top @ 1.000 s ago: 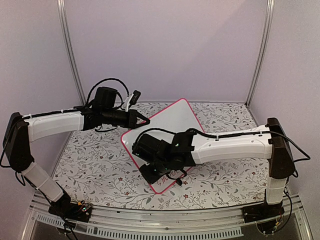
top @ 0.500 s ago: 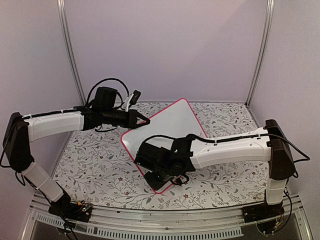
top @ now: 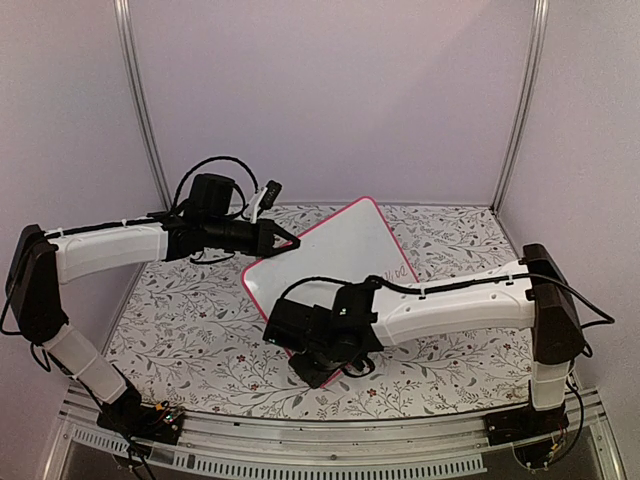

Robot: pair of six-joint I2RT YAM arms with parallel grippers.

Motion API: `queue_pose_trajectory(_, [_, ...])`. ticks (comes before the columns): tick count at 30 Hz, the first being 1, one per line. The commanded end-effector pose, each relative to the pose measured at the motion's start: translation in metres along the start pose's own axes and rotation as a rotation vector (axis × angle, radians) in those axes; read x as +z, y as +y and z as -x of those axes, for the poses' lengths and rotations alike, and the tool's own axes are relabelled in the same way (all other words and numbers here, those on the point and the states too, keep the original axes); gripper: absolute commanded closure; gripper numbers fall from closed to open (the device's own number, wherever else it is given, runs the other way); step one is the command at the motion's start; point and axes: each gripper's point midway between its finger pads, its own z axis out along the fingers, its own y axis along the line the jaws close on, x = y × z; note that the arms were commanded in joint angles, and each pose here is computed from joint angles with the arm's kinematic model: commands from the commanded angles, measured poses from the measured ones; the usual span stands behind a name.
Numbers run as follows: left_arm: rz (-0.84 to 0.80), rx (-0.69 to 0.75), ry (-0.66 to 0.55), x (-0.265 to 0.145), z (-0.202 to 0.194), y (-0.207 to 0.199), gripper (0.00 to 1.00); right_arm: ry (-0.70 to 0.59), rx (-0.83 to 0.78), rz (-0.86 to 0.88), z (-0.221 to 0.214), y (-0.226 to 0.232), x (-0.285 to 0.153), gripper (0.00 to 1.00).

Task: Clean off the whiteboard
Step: Erase the whiteboard at the center of the board.

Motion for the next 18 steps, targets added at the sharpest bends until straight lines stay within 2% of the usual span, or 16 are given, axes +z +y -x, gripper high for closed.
queue_pose_trajectory(1, [0.06,0.032,0.11,0.012,-0.036,0.015,1.0,-0.089,-0.013,-0.063,0.034,-0.004,-0.002,0.71])
queue_pose_trajectory(12, [0.058,0.033,0.112,0.013,-0.036,0.014,1.0,-0.199,-0.016,-0.11,0.083,-0.025,-0.017,0.71])
queue_pose_trajectory(18, [0.067,0.032,0.115,0.014,-0.037,0.017,1.0,-0.142,-0.027,-0.095,0.065,-0.022,-0.002,0.71])
